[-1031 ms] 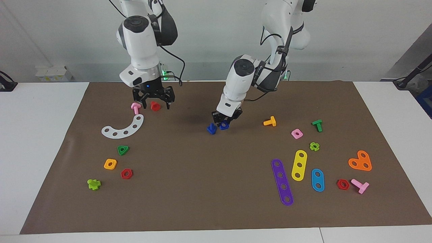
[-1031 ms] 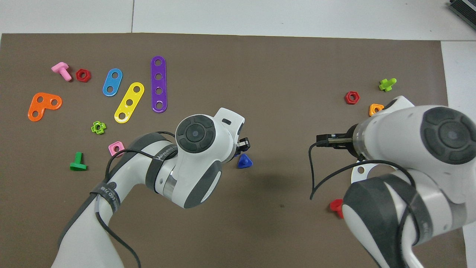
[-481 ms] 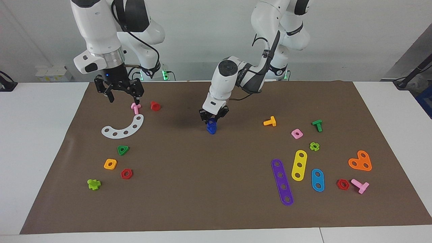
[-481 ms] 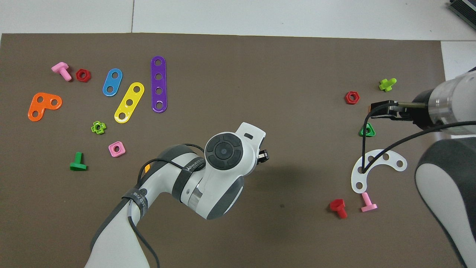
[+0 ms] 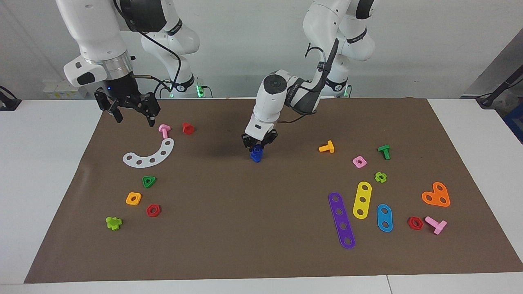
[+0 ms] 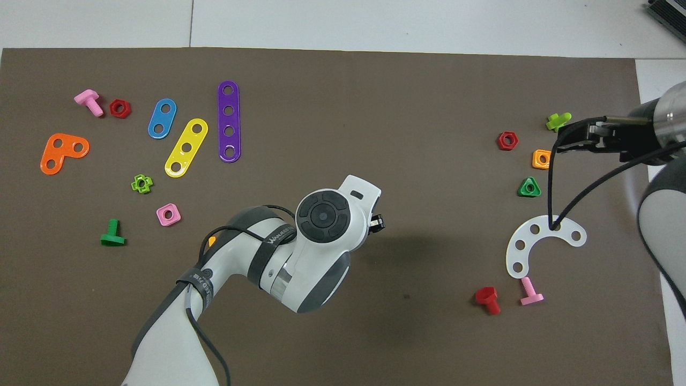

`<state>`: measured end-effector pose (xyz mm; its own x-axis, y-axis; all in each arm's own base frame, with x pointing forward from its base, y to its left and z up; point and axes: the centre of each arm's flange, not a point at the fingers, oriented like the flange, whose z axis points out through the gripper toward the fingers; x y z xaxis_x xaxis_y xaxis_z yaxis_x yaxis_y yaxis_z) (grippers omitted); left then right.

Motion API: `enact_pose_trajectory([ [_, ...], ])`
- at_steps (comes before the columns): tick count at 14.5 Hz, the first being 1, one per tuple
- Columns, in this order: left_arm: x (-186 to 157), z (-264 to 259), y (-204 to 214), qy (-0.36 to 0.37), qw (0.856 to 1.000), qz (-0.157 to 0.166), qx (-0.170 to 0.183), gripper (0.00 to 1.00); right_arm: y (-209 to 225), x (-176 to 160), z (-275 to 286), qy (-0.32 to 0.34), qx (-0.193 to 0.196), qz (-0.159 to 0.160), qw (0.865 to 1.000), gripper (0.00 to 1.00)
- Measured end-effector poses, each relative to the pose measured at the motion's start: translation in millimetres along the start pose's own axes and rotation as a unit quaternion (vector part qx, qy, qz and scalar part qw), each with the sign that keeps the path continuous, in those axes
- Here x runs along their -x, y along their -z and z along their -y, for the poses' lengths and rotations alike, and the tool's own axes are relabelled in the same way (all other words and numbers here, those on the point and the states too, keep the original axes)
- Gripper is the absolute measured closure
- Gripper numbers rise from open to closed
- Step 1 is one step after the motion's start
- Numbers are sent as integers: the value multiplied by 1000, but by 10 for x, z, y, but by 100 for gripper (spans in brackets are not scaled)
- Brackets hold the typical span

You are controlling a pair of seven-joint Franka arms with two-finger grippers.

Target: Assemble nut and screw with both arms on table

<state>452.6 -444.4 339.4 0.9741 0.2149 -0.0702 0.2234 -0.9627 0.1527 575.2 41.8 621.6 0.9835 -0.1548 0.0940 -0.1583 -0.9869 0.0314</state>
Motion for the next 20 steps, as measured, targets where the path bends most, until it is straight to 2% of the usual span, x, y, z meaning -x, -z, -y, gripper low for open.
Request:
enact_pose_trajectory([
  [7, -6, 25, -165, -6, 1000, 2, -15, 52, -243, 28, -115, 27, 6, 27, 999, 0],
  [13, 13, 28, -267, -8, 1000, 3, -18, 52, -314, 98, -137, 27, 6, 24, 999, 0],
  [16, -29, 28, -233, -6, 1000, 0, -15, 25, -323, 110, -156, 26, 6, 23, 999, 0],
  [18, -99, 48, -189, -1, 1000, -3, -15, 2, -351, 129, -167, 26, 5, 18, 999, 0],
  [20, -261, 150, -116, 10, 1000, 0, -26, 0, -359, 147, -187, 24, 5, 15, 1000, 0],
])
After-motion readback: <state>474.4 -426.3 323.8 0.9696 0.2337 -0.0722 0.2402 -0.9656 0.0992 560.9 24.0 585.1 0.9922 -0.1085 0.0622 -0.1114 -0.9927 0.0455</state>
